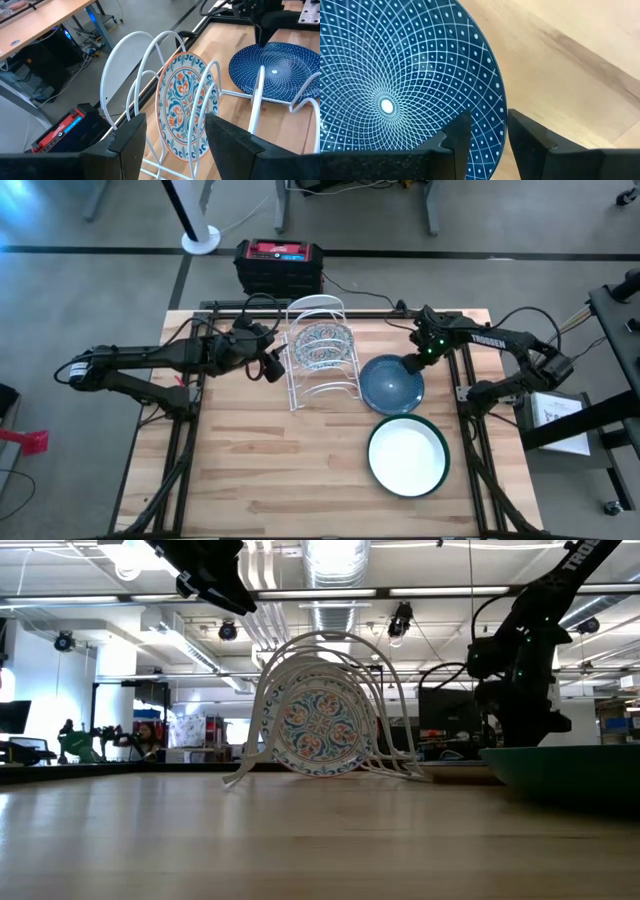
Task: Sort dishes
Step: Put the blue patterned plate into the dish rack
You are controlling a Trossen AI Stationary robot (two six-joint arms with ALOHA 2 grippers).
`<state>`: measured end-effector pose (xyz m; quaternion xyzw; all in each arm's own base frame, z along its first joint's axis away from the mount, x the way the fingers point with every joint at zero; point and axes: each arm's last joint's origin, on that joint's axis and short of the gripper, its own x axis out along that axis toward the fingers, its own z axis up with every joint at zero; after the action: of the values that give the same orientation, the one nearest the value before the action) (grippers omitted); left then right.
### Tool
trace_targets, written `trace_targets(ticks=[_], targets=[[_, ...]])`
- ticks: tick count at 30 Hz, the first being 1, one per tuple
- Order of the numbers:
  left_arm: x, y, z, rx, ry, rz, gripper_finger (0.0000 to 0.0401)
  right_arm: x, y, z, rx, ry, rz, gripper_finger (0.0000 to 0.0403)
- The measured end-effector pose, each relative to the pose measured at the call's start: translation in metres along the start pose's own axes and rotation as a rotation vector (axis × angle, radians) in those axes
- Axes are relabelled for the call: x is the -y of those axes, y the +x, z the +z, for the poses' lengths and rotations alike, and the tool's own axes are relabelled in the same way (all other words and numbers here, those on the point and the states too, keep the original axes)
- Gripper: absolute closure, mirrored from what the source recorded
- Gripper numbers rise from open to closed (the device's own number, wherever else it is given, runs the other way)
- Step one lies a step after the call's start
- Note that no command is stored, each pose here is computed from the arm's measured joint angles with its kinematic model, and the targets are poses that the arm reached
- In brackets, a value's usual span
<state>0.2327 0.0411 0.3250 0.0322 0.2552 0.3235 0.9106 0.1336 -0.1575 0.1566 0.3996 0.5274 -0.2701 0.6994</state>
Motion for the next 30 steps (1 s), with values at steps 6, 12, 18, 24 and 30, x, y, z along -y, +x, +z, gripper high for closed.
trace_targets(ticks=[6, 12, 18, 24, 30], targets=[[0.0, 0.0, 0.0, 0.0, 0.0, 0.0, 0.0209, 0.0, -0.002, 0.0, 0.01, 0.001, 0.001, 0.0295], [0.0, 0.0, 0.0, 0.0, 0.0, 0.0, 0.0209, 0.002, -0.002, -0.002, 0.007, 0.036, -0.083, 0.0308], [0.0, 0.0, 0.0, 0.0, 0.008, 0.0, 0.0209, 0.001, -0.002, -0.002, 0.002, 0.044, -0.051, 0.028], [-0.001, 0.0, 0.0, 0.001, 0.056, 0.011, 0.0209, -0.005, -0.013, 0.004, -0.011, 0.121, -0.013, 0.0216], [-0.003, -0.001, 0.001, 0.007, 0.079, 0.017, 0.0209, -0.014, -0.018, -0.007, -0.063, 0.195, -0.056, 0.0174]])
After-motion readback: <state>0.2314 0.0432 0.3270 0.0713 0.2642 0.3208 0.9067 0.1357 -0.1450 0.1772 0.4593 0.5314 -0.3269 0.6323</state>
